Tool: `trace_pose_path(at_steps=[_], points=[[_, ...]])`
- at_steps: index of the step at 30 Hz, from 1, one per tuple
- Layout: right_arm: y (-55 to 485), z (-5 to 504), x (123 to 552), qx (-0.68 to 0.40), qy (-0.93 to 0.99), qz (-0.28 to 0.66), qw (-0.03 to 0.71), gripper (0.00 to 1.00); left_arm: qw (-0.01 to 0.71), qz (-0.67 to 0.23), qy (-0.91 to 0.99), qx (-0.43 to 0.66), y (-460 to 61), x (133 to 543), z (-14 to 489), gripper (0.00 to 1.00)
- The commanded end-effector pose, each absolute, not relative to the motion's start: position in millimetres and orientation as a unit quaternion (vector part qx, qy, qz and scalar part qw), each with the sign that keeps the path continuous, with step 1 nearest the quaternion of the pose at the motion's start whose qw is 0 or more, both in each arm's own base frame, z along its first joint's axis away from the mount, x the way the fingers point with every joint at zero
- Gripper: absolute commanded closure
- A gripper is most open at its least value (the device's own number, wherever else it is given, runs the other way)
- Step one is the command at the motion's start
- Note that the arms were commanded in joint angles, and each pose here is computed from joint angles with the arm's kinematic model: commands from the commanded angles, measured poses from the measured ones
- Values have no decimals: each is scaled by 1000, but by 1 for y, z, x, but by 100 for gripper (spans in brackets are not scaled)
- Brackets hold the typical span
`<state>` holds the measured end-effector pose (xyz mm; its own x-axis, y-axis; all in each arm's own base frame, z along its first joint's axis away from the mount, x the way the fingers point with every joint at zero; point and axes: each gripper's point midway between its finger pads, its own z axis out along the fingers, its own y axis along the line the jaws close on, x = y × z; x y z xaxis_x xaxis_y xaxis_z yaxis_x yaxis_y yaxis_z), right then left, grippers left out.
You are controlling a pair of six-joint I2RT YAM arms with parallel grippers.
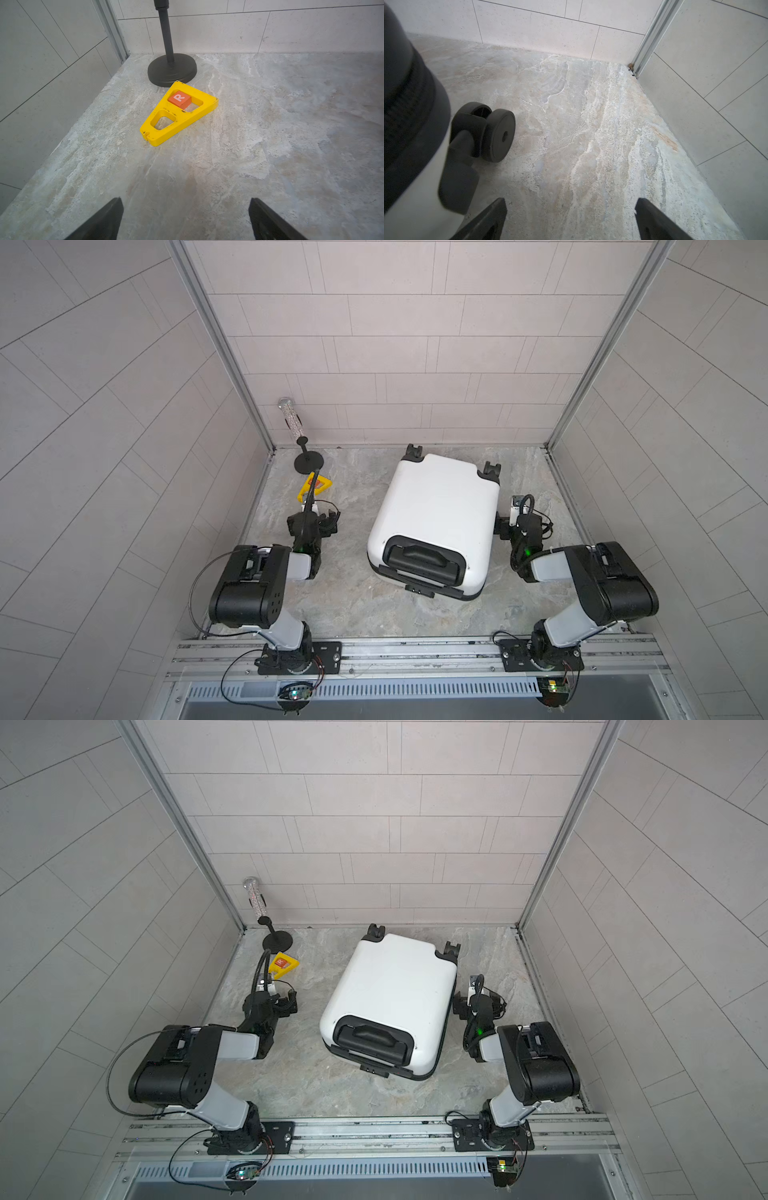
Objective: Open the suitcase zippers
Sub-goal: Adjust the suitcase at the center of the board.
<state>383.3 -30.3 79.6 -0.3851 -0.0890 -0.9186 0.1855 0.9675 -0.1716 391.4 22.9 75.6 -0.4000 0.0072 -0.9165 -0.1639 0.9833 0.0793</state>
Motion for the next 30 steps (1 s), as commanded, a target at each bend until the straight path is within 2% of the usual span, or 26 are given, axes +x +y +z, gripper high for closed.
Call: trace_pose_path(at_steps=[1,30], points=[[-25,93,393,26,808,-120,576,0,564,87,820,-47,22,398,87,0],[-25,93,393,26,808,-119,577,0,564,84,820,-48,22,398,87,0]])
